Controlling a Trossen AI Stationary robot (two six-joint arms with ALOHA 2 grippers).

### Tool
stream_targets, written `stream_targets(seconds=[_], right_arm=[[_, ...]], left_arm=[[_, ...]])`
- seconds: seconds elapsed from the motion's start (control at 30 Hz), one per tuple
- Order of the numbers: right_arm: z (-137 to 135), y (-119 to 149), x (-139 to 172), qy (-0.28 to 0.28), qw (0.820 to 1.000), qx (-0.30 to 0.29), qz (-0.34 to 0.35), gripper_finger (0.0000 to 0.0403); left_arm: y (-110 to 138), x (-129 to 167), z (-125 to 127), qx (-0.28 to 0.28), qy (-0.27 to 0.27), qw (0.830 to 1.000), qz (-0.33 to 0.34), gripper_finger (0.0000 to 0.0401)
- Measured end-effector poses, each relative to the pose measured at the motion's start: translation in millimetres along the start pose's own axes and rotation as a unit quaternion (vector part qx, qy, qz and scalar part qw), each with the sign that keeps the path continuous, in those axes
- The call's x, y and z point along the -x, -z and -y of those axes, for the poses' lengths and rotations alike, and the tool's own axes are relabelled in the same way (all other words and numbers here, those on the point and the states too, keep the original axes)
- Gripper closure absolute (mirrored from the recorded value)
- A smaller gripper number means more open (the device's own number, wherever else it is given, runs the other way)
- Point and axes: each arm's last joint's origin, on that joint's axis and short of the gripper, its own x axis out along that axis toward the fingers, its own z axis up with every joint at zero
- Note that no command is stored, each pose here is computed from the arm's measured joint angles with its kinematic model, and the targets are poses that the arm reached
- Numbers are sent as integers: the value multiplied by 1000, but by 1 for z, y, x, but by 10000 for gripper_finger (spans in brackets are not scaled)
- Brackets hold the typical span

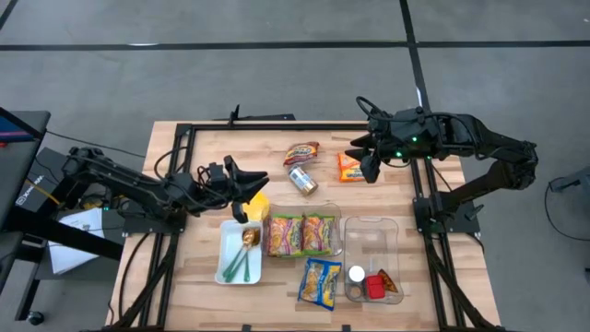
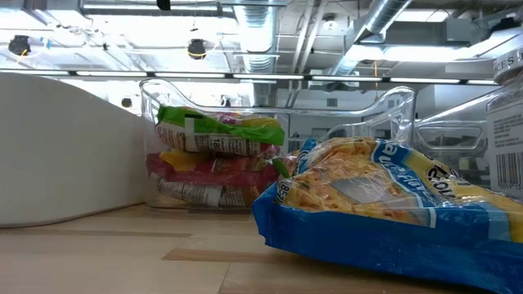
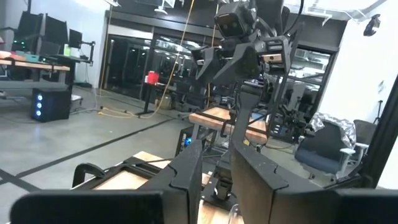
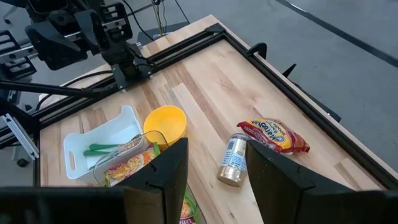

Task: Pick & Place Food Item
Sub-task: Put the red noodle pack into the left transparent bin

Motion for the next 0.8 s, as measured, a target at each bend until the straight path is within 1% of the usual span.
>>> stream_targets(seconds=[0.07,0.17,0.3,0.4,0.47,0.57,0.67,0.8], right_arm=[[0,0,0,0,1000,0,0,249],[0,0,0,1,1000,0,0,249],[0,0,0,1,1000,0,0,249],[0,0,0,1,1000,0,0,249],[1,0,0,7,1000,-3,3,249],[2,-1,0,29,999,-26,12,249],[7,1,0,66,996,-54,12,248],[17,5,-5,100,991,-91,-3,242]], left_arm=[[-1,1,0,0,0,1000,0,325],[-1,0,-2,-2,-21,1000,1,325],[3,-1,-5,-13,-37,999,-12,325],[3,-2,-7,-9,-43,999,-15,325],[4,-4,-11,4,-52,999,-16,325],[5,-6,-16,22,-65,997,-21,325],[7,-8,-20,38,-75,996,-26,325],[6,-10,-23,40,-67,997,-27,325]])
